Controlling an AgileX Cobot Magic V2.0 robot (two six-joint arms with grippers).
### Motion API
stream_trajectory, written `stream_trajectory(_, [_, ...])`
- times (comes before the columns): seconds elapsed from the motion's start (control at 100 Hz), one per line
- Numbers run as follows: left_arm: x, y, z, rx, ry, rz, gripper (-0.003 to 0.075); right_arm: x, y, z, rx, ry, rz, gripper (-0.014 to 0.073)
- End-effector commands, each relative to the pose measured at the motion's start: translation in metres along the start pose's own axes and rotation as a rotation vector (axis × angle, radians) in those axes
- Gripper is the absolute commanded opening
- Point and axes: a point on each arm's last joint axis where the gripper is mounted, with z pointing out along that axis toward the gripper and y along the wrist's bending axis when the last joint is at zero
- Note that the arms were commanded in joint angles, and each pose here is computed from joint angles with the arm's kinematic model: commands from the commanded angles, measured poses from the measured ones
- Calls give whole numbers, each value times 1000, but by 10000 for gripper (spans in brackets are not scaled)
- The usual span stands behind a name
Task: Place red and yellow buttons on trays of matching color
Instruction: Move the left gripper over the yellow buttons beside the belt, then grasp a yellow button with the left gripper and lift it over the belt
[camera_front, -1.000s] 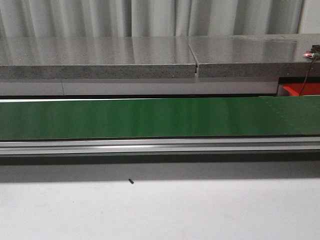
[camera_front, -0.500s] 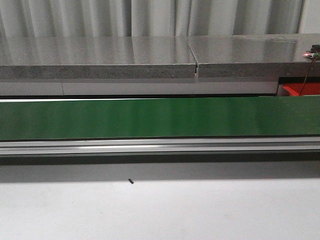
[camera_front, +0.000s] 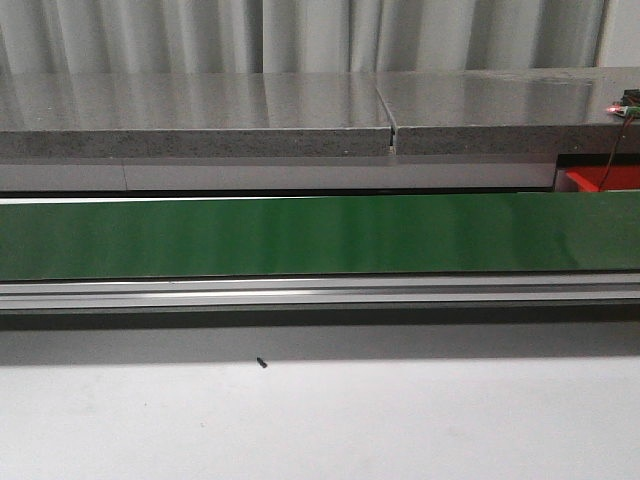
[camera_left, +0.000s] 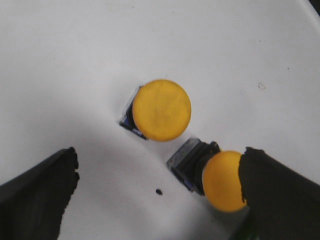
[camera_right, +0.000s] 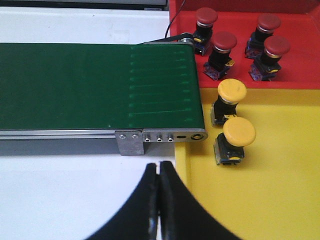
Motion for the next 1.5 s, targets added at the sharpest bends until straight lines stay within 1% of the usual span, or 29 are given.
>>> stream_trajectory(0.0, [-20, -11, -17, 54, -133, -19, 618, -12, 0, -4, -3, -86, -6, -67])
stream_trajectory(0.25, [-30, -8, 17, 55, -107, -42, 618, -12, 0, -4, -3, -86, -6, -67])
stream_trajectory(0.38, [-33, -7, 27, 50, -100, -43, 618, -12, 0, -4, -3, -86, -6, -67])
stream_trajectory(0.45, [-31, -5, 31, 45, -87, -45, 606, -12, 0, -4, -3, -86, -6, -67])
stream_trajectory(0.5, [-31, -5, 33, 43, -81, -44, 575, -12, 0, -4, -3, -86, -6, -67])
stream_trajectory(0.57, [-31, -5, 33, 43, -80, -40, 501, -12, 0, -4, -3, -86, -6, -67])
stream_trajectory(0.69, [-31, -5, 33, 43, -80, -40, 320, -12, 0, -4, -3, -86, -6, -67])
stream_trajectory(0.76, [-31, -5, 33, 43, -79, -40, 238, -12, 0, -4, -3, -86, -6, -67])
stream_trajectory(0.81, [-31, -5, 33, 43, -77, -40, 197, -12, 0, -4, -3, -86, -6, -67])
stream_trajectory(0.86, [-30, -5, 32, 43, -76, -39, 174, -12, 0, -4, -3, -86, -6, -67])
stream_trajectory(1.03, [-30, -9, 13, 36, -71, -4, 167, -12, 0, -4, -3, -86, -6, -67])
stream_trajectory(1.13, [-28, -10, -10, 0, -78, 52, 167, -12, 0, -4, -3, -86, -6, -67])
stream_trajectory(1.23, [-23, -13, -35, 6, -117, 65, 167, -12, 0, -4, -3, -86, -6, -67])
stream_trajectory(1.35, [-13, -16, -65, 23, -177, 105, 167, -12, 0, -4, -3, -86, -6, -67])
stream_trajectory(1.49, [9, -23, -90, 40, -204, 146, 167, -12, 0, -4, -3, -86, -6, -67])
